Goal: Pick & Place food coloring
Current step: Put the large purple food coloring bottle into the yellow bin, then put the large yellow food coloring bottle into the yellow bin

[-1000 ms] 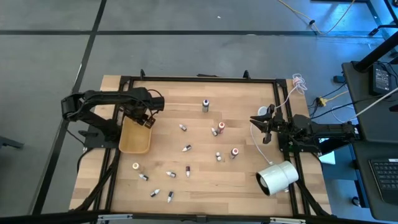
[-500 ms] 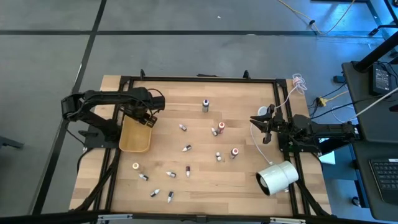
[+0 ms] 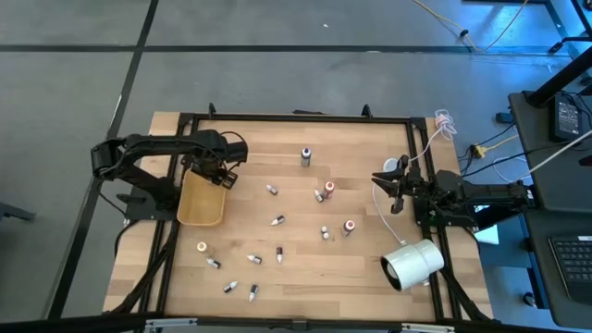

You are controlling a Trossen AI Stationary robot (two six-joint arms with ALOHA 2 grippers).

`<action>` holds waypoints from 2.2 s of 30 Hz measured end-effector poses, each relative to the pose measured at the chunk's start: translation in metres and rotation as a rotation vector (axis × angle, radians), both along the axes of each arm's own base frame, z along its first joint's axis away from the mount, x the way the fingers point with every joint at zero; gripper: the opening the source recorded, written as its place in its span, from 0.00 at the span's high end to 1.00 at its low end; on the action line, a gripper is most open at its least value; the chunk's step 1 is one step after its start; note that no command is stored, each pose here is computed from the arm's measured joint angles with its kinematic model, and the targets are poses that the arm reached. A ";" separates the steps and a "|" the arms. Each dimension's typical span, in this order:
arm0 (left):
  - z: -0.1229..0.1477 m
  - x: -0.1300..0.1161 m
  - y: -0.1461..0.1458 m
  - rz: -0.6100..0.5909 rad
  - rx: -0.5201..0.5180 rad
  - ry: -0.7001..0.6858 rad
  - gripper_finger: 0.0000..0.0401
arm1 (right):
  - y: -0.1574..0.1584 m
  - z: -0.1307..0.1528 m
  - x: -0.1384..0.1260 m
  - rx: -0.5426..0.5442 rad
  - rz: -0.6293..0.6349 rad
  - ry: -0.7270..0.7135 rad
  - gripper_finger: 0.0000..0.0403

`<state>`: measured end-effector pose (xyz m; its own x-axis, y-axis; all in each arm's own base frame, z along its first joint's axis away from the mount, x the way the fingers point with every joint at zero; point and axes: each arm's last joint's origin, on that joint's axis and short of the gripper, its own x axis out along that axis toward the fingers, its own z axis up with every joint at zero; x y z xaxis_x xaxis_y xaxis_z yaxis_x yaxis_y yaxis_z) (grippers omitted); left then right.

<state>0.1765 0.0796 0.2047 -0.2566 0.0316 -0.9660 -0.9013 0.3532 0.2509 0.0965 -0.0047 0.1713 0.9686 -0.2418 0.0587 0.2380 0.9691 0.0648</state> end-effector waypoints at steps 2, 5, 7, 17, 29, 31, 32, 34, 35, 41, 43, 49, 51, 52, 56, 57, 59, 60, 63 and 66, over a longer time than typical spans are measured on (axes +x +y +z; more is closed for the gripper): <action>0.000 0.000 0.000 -0.001 -0.001 0.000 0.58 | 0.000 0.000 0.000 0.000 0.000 0.000 0.81; 0.000 0.001 0.000 -0.014 -0.010 -0.017 0.58 | 0.000 0.000 0.000 0.000 0.000 0.000 0.81; -0.001 0.004 0.000 -0.026 -0.029 -0.052 0.58 | 0.000 0.000 0.000 0.000 0.000 0.000 0.81; -0.002 0.014 0.001 -0.076 -0.033 -0.154 0.58 | 0.000 0.000 0.000 0.000 0.000 0.000 0.81; -0.002 0.014 0.001 -0.059 -0.021 -0.153 0.58 | 0.000 0.000 0.000 0.000 0.000 0.000 0.81; -0.002 0.014 0.001 -0.060 -0.021 -0.153 0.56 | 0.000 0.000 0.000 0.000 0.000 0.000 0.81; -0.002 0.014 0.001 -0.060 -0.022 -0.153 0.55 | 0.000 0.000 0.000 0.000 0.000 0.000 0.81; -0.002 0.014 0.001 -0.060 -0.022 -0.152 0.52 | 0.000 0.000 0.000 0.000 0.000 0.000 0.81; -0.002 0.014 0.001 -0.059 -0.022 -0.153 0.50 | 0.000 0.000 0.000 0.000 0.000 0.000 0.81; -0.002 0.013 0.001 -0.088 -0.032 -0.145 0.39 | 0.000 0.000 0.000 0.000 0.000 0.000 0.81; 0.004 0.012 0.001 -0.102 -0.040 -0.129 0.37 | 0.000 0.000 0.000 0.000 0.000 0.000 0.81; 0.043 0.006 0.000 -0.106 0.017 -0.131 0.38 | 0.000 0.000 0.000 0.000 0.000 0.000 0.81; 0.060 0.002 -0.003 -0.116 0.054 -0.161 0.38 | 0.000 0.000 0.000 0.000 0.000 0.000 0.81; 0.069 0.001 -0.005 -0.135 0.076 -0.189 0.38 | 0.000 0.000 0.000 0.000 0.000 0.000 0.81; 0.094 -0.005 -0.024 -0.352 0.121 -0.332 0.38 | 0.000 0.000 0.000 0.000 0.000 0.001 0.81; 0.098 -0.006 -0.031 -0.418 0.128 -0.367 0.38 | 0.000 0.000 0.000 0.000 0.000 0.001 0.81; 0.104 -0.009 -0.047 -0.547 0.115 -0.424 0.38 | 0.000 0.000 0.000 0.000 0.000 0.000 0.81; 0.106 -0.010 -0.056 -0.599 0.083 -0.454 0.38 | 0.000 0.000 0.000 0.000 0.000 0.001 0.81; 0.109 -0.010 -0.086 -0.769 -0.029 -0.533 0.38 | 0.000 0.000 0.000 0.000 0.000 0.001 0.81; 0.108 -0.008 -0.117 -1.000 -0.110 -0.563 0.38 | 0.000 0.000 0.000 0.000 0.000 0.001 0.81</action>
<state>0.1685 -0.0374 0.3127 0.3043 -0.1140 -0.9457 -0.1806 0.9679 -0.1748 0.0965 -0.0047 0.1712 0.9687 -0.2414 0.0580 0.2376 0.9692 0.0650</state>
